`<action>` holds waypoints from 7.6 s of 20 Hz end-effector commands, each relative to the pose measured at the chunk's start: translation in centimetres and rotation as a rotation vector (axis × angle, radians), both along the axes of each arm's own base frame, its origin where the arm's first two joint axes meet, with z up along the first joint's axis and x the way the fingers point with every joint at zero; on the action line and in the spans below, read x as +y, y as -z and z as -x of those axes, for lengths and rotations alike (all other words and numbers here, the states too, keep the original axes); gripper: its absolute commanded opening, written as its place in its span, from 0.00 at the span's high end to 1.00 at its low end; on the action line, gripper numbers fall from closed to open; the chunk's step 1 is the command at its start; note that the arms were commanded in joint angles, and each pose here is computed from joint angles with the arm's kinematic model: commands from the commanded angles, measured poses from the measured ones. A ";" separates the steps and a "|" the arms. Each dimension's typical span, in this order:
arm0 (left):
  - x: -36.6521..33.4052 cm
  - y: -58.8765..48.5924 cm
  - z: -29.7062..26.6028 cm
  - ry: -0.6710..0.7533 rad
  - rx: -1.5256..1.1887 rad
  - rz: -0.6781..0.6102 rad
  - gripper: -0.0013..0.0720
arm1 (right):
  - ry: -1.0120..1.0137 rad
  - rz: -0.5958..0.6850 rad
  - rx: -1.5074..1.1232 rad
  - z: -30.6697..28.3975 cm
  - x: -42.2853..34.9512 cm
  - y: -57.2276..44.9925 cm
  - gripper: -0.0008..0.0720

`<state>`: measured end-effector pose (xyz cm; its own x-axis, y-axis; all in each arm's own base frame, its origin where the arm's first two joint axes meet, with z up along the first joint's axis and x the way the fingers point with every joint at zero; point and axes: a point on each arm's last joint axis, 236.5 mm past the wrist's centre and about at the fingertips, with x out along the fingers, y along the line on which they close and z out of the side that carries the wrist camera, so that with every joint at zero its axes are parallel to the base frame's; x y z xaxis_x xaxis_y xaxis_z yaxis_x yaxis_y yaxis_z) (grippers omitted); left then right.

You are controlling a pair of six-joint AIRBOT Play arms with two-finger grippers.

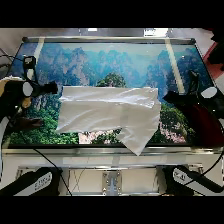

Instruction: Fold the shirts.

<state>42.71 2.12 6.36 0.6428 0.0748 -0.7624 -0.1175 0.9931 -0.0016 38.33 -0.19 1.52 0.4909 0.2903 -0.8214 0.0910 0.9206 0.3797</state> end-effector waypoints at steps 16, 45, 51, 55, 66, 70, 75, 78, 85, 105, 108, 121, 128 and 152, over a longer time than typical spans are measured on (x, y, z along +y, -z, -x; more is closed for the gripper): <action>-2.0 2.7 7.4 -0.102 0.046 0.209 0.12 | 0.036 -0.379 0.519 19.4 12.8 12.3 0.30; -2.9 16.6 17.4 -0.721 0.490 0.721 0.33 | -0.082 -0.349 0.153 11.8 12.7 6.7 0.95; -2.7 17.5 15.8 -0.708 0.451 0.732 0.61 | -0.070 -0.362 0.142 11.5 12.8 6.5 0.95; -3.3 16.0 15.1 -0.637 0.445 0.738 0.97 | -0.073 -0.391 0.141 11.4 13.3 5.7 0.95; -4.9 -2.3 6.0 -0.244 -0.100 0.759 0.97 | -0.044 -0.193 -0.073 6.5 8.1 -3.9 0.95; -4.6 -3.5 1.0 -0.177 -0.172 0.638 0.97 | -0.008 -0.129 -0.200 0.2 5.8 -6.0 0.95; -3.7 0.8 -7.9 -0.163 -0.115 0.578 0.97 | 0.036 -0.079 -0.244 -8.5 3.1 -4.4 0.95; -5.5 5.2 -10.7 -0.136 -0.041 0.566 0.97 | 0.048 -0.079 -0.190 -11.9 2.7 -0.2 0.95; -7.6 11.3 -10.9 -0.063 0.064 0.445 0.97 | 0.053 -0.068 -0.046 -13.7 3.1 9.7 0.95; -6.7 -10.7 -9.8 0.019 -0.394 0.440 0.27 | 0.039 -0.166 -0.046 -8.2 -4.4 1.3 0.27; -6.9 -13.8 -9.6 0.039 -0.482 0.424 0.27 | 0.013 -0.304 0.039 -7.9 -3.7 6.2 0.13; -13.4 -18.7 -9.6 0.195 -0.678 0.369 0.27 | -0.103 -0.377 0.053 -11.3 0.3 10.0 0.10; -13.8 -17.8 -9.3 0.210 -0.636 0.369 0.27 | -0.129 -0.306 0.119 -11.2 1.7 11.2 0.13; -13.7 -17.8 -9.3 0.212 -0.637 0.363 0.27 | -0.191 -0.427 0.292 -9.1 0.4 9.8 0.25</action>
